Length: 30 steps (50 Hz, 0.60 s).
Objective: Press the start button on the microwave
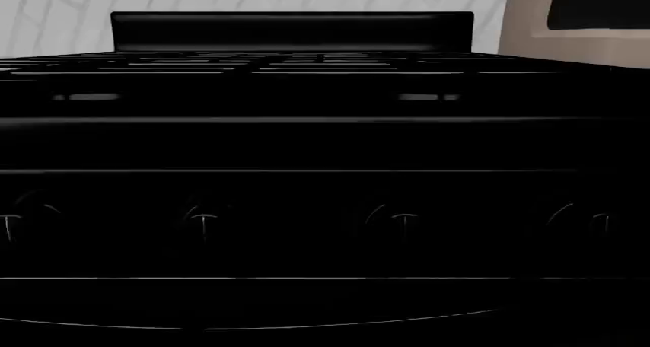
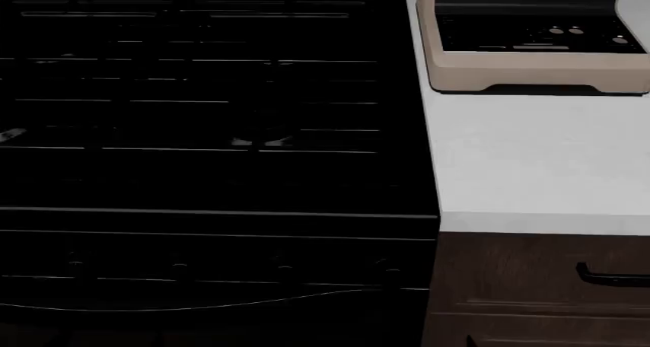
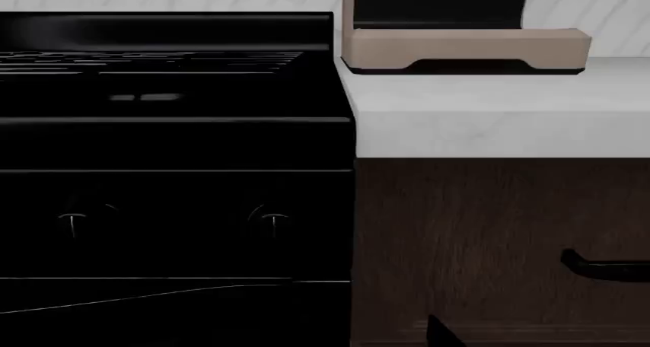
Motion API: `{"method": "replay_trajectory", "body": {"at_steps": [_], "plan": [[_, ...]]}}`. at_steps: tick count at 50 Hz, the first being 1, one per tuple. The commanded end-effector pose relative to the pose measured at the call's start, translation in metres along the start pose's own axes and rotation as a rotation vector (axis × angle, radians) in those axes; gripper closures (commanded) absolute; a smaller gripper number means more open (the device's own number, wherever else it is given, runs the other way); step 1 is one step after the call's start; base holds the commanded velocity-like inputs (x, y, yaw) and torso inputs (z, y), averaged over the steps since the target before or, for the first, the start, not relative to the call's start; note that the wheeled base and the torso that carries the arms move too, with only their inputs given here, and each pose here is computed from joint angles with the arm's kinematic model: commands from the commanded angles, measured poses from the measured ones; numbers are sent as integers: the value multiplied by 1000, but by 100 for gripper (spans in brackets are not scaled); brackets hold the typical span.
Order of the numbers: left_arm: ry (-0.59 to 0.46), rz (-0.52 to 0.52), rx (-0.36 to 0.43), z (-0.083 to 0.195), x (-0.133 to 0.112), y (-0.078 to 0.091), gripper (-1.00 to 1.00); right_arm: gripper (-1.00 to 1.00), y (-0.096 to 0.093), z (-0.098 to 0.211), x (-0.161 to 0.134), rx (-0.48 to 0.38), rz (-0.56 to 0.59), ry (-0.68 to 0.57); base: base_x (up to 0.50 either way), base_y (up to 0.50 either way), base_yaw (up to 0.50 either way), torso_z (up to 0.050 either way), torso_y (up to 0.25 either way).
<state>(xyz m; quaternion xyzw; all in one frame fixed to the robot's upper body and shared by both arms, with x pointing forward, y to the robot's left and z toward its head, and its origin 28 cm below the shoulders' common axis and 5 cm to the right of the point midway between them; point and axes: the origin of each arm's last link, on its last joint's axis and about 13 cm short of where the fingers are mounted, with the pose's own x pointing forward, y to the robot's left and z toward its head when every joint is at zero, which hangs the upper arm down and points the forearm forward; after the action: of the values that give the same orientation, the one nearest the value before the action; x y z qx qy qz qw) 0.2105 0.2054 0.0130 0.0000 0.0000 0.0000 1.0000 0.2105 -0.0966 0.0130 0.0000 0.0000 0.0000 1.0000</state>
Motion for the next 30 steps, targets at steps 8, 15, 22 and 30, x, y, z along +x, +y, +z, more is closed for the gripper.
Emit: {"method": "replay_trajectory", "body": {"at_steps": [8, 15, 22, 30], "plan": [[-17, -20, 71, 0, -2, -1, -100, -100, 1, -3, -2, 4, -2, 11, 0, 0, 0, 0, 0], [-17, -28, 60, 0, -4, 0, -100, -100, 1, -4, -2, 4, 3, 11, 0, 0, 0, 0, 0], [-12, -22, 77, 0, -5, 0, -100, -100, 1, -2, -2, 3, 2, 3, 0, 0, 0, 0, 0], [-18, -24, 79, 1, -5, 0, -100, -100, 1, -3, -2, 4, 2, 3, 0, 0, 0, 0, 0]]}}
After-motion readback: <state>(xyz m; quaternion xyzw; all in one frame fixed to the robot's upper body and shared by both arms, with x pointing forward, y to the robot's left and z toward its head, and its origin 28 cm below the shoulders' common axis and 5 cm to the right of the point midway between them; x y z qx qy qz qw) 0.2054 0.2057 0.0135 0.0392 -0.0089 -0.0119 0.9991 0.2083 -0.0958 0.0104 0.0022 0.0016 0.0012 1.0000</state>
